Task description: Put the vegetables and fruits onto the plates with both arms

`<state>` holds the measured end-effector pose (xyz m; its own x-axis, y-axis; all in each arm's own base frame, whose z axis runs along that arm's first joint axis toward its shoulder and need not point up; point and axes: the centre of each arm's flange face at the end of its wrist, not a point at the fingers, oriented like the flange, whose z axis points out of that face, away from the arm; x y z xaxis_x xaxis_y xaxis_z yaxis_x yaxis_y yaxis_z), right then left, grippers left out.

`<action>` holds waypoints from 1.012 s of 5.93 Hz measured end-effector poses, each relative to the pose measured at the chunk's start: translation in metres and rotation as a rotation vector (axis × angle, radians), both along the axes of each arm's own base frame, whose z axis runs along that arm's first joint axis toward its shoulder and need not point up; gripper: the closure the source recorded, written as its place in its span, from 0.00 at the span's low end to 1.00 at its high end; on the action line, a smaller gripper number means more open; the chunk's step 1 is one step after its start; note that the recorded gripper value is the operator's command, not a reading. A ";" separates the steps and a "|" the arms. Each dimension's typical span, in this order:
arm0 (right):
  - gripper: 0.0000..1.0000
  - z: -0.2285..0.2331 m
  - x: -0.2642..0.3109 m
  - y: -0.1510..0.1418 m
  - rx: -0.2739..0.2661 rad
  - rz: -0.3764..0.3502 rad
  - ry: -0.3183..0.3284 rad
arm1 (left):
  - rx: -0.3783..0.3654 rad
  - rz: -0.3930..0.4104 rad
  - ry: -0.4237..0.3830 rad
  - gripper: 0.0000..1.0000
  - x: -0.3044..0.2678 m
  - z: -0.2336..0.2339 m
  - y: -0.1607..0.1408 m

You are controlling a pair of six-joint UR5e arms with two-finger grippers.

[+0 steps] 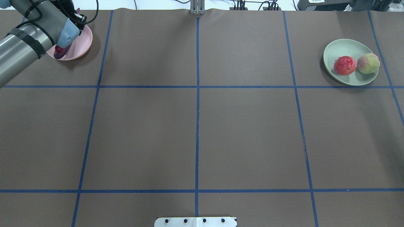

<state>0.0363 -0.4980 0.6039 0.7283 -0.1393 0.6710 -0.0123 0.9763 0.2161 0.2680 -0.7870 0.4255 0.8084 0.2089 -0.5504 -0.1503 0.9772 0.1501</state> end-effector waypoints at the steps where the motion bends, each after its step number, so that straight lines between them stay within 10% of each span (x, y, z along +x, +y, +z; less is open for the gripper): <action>1: 0.00 -0.001 0.000 -0.001 0.002 0.000 0.000 | 0.015 0.017 -0.003 0.00 -0.010 0.004 -0.004; 4: 0.00 0.000 0.000 -0.001 -0.001 0.000 0.000 | 0.036 0.022 0.064 0.00 -0.033 0.004 0.013; 6: 0.00 0.001 0.000 0.000 -0.004 0.000 0.000 | 0.068 -0.011 0.143 0.00 -0.114 0.041 0.082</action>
<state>0.0363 -0.4982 0.6051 0.7282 -0.1366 0.6716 -0.0123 0.9772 0.2121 0.1544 -0.7047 0.4668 0.7251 0.2415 -0.6449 -0.1122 0.9654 0.2354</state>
